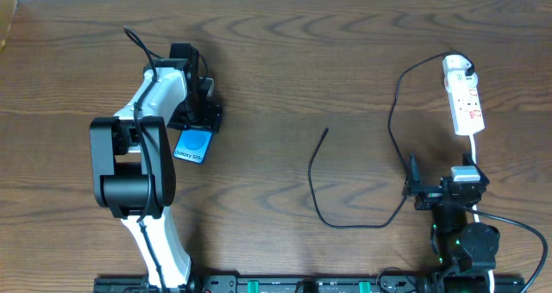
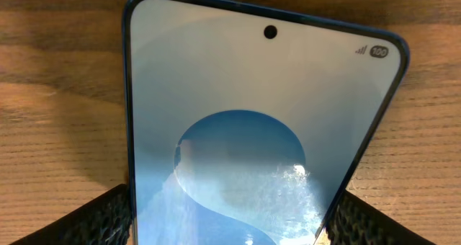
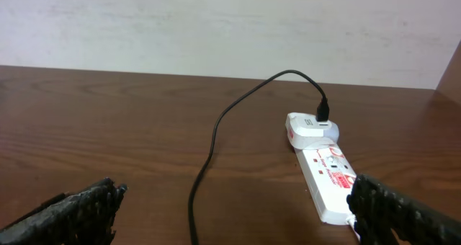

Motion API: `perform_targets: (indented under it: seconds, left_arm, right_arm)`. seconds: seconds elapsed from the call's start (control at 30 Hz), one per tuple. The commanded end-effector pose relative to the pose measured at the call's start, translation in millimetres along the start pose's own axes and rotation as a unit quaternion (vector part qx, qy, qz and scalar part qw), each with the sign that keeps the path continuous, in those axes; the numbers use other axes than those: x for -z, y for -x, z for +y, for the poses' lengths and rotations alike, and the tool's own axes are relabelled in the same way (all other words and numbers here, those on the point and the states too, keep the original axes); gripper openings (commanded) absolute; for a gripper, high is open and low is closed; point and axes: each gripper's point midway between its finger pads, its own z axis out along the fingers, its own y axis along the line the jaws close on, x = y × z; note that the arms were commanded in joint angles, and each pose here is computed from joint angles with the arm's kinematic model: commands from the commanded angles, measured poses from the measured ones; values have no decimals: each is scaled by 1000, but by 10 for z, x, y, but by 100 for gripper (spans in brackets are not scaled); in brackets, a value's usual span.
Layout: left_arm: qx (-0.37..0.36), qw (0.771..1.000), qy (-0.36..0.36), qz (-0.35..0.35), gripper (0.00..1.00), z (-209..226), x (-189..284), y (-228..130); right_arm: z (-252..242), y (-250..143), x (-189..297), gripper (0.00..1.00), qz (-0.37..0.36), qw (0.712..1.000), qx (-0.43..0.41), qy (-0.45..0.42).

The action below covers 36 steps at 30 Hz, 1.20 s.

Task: Plug charger to phone and switch on socket
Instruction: 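Close the left gripper on the phone's top end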

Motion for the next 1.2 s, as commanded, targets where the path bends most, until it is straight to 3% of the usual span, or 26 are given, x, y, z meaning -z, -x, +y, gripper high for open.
perform_targets:
  seconds: [0.0, 0.2, 0.23, 0.37, 1.07, 1.17]
  left_arm:
    - [-3, 1000, 13, 28, 78, 28, -118, -144]
    - [-3, 999, 12, 30, 78, 27, -118, -155]
    - [-3, 999, 12, 33, 86, 25, -117, -170]
    - [-4, 999, 12, 37, 94, 23, -115, -190]
    - [-25, 998, 8, 59, 94, 11, -105, -297]
    - [-27, 998, 8, 57, 89, 12, -106, -288]
  right_arm:
    - [-29, -8, 2, 99, 1, 1000, 5, -7]
    - [-29, -8, 2, 99, 1, 1000, 5, -7]
    - [-29, -8, 2, 99, 1, 1000, 5, -7]
    - [-29, -8, 2, 99, 1, 1000, 5, -7]
    - [-29, -8, 2, 99, 1, 1000, 5, -7]
    - [-29, -8, 2, 99, 1, 1000, 5, -7]
